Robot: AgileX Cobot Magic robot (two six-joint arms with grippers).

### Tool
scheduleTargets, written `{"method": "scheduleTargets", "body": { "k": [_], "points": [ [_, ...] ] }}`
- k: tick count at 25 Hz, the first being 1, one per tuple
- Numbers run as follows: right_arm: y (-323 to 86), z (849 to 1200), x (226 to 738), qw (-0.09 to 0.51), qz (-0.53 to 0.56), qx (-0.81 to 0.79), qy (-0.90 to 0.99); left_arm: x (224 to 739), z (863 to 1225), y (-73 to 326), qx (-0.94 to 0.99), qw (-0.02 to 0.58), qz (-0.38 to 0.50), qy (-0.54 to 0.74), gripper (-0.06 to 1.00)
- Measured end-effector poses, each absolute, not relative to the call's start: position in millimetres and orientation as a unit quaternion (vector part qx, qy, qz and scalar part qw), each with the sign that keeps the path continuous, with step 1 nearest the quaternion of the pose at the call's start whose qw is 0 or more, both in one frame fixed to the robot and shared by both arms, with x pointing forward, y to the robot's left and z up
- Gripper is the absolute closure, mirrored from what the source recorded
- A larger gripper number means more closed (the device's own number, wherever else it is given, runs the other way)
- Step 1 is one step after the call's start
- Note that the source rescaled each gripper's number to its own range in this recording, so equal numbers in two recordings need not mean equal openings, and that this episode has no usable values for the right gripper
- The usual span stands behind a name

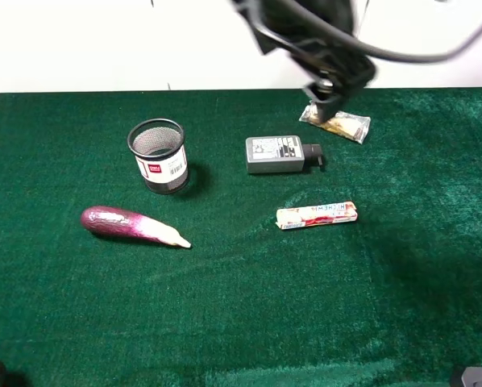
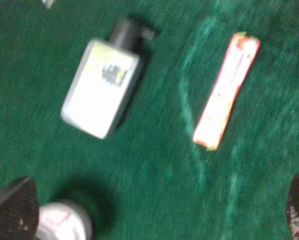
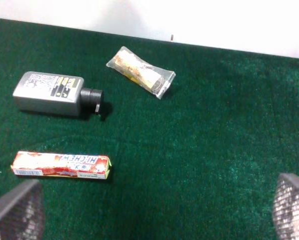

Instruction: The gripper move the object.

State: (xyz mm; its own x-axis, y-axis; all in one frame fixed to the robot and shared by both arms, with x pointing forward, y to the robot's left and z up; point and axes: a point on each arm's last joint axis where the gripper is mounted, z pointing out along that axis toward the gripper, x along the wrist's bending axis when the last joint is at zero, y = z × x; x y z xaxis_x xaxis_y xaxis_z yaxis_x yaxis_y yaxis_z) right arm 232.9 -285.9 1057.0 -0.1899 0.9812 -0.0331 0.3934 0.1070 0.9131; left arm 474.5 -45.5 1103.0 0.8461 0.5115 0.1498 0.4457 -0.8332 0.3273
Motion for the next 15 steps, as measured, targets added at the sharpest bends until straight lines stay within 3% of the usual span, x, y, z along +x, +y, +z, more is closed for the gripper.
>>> {"method": "scheduleTargets", "body": {
  "k": [7,15],
  "points": [
    [-285.9,1057.0,232.9,0.357,0.411,0.527,0.653,437.9,1119.6,28.7,0.921,0.116,0.146,0.343,-0.06],
    [-285.9,1057.0,232.9,0.357,0.411,0.527,0.653,386.6,1108.0,120.0,0.891,0.095,0.165,0.411,-0.06]
  ]
}}
